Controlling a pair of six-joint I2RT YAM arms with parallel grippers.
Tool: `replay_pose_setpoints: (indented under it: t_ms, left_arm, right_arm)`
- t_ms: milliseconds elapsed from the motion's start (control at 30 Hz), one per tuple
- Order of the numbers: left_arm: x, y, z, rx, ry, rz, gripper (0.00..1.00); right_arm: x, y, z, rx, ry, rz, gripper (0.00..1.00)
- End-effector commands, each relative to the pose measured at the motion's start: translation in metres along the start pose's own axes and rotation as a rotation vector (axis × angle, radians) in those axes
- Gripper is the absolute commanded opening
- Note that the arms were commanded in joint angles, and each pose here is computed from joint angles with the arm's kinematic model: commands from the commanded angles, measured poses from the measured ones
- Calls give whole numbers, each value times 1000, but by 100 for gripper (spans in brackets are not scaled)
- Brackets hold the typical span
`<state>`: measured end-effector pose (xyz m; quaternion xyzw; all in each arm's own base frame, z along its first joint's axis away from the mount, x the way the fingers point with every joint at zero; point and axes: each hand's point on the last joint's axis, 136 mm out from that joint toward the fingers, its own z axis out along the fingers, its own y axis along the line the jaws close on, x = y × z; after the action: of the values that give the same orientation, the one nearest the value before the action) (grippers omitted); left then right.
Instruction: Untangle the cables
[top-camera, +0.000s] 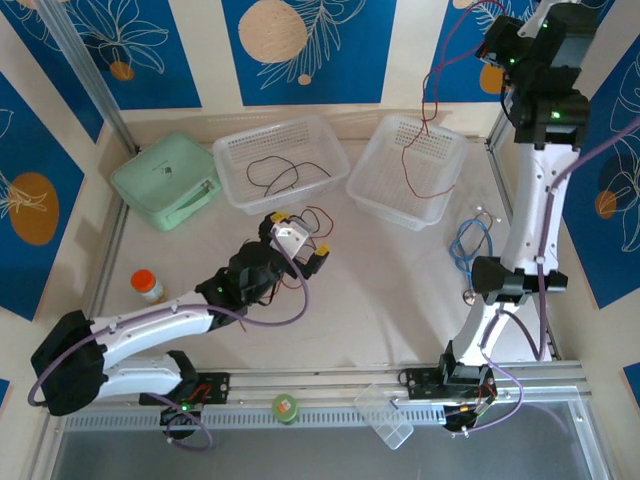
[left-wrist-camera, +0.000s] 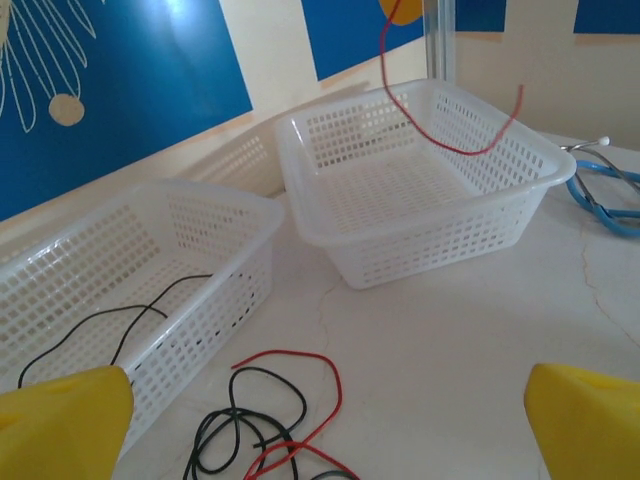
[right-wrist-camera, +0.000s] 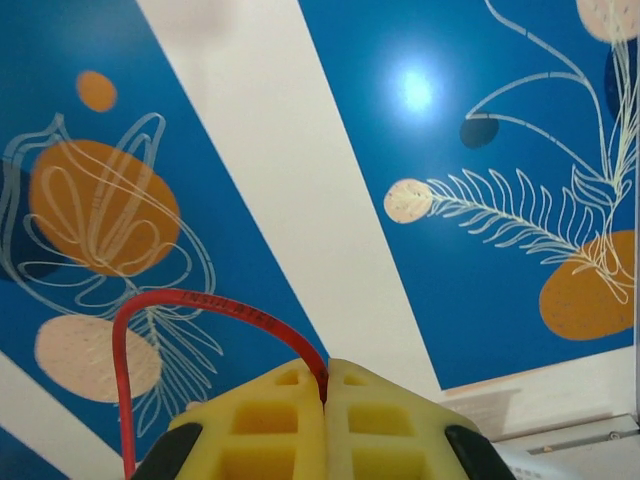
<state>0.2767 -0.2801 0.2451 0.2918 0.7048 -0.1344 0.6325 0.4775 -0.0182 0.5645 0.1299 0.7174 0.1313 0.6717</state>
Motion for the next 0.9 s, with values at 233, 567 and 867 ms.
replay_pose_setpoints:
  t_ms: [233,567,867]
  left_arm:
    - [4,22,-21,-86,64,-74,100]
    - [-3,46,-41,-176,190,-103,100]
    - [-4,59,-60,-218,310,-128,100]
  right_arm:
    - [91,-30,57,138,188,-54,0]
    - [278,-109,108,340,495,-29,0]
    - [374,-150,136,455,716,-25,0]
